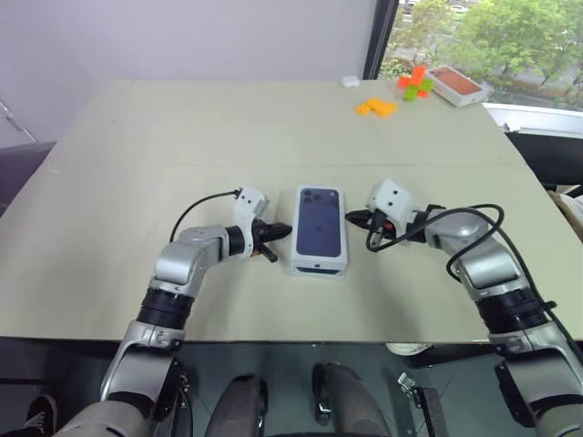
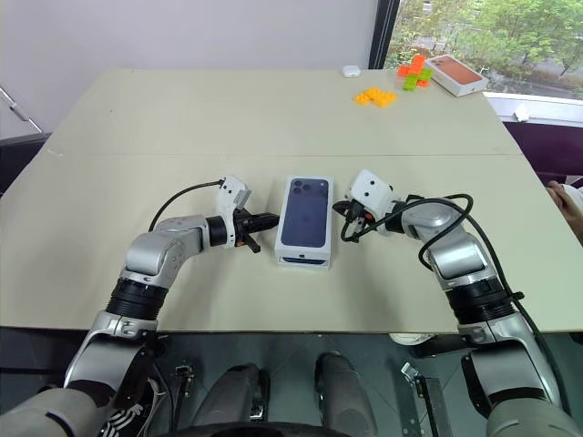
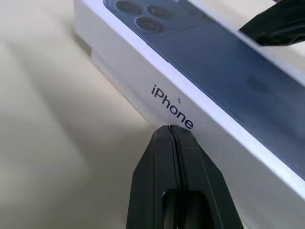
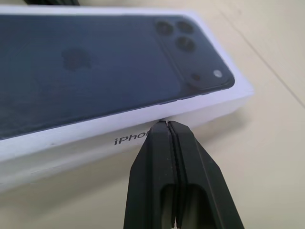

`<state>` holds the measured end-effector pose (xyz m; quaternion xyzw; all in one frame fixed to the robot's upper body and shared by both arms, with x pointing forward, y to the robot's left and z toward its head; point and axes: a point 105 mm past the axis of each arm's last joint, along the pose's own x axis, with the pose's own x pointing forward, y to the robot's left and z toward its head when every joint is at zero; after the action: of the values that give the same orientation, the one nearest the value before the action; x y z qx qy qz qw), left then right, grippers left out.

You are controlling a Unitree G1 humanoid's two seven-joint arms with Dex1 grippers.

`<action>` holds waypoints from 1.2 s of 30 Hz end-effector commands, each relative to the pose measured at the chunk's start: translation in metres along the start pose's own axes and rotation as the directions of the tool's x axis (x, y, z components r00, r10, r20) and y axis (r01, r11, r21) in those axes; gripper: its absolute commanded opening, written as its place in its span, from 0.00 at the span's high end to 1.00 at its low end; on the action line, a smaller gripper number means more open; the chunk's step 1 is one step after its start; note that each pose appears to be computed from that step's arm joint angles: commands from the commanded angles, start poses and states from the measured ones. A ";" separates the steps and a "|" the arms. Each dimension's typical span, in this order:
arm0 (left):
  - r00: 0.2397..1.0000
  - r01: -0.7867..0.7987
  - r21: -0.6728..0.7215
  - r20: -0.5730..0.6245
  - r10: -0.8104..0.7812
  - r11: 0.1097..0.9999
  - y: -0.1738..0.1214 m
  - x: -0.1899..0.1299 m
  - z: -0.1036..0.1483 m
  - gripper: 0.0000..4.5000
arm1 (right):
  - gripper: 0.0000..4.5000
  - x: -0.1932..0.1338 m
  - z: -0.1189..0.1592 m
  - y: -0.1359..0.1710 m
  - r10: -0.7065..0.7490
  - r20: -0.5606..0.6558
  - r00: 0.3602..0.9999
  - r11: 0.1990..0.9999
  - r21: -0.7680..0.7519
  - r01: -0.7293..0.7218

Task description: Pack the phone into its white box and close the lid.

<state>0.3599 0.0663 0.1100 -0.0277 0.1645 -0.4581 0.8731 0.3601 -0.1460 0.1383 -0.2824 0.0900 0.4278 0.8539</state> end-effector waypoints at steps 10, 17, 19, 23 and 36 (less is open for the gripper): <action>0.997 0.077 0.068 0.025 -0.079 0.995 -0.021 -0.005 0.012 1.00 | 0.99 -0.006 0.007 0.010 0.044 0.020 0.999 0.997 -0.064 -0.042; 0.999 0.051 0.057 0.017 -0.052 0.997 -0.015 -0.015 0.007 1.00 | 0.99 -0.006 0.013 0.013 0.063 0.027 0.998 0.995 -0.080 -0.060; 0.999 0.041 0.054 0.012 -0.042 0.998 -0.013 -0.018 0.005 1.00 | 0.99 -0.007 0.011 0.015 0.075 0.018 0.997 0.994 -0.083 -0.074; 1.000 0.024 0.045 0.003 -0.024 0.999 -0.010 -0.021 0.000 1.00 | 0.99 -0.007 0.010 0.017 0.084 0.009 0.996 0.992 -0.095 -0.082; 0.963 -0.058 0.046 0.266 0.044 0.997 0.001 -0.029 0.069 1.00 | 0.99 -0.010 0.042 -0.019 -0.045 0.153 0.987 0.997 -0.050 0.053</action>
<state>0.3630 0.0820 0.1547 -0.0540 0.0877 -0.4350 0.8945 0.3626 -0.1397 0.1616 -0.2819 0.0493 0.4384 0.8520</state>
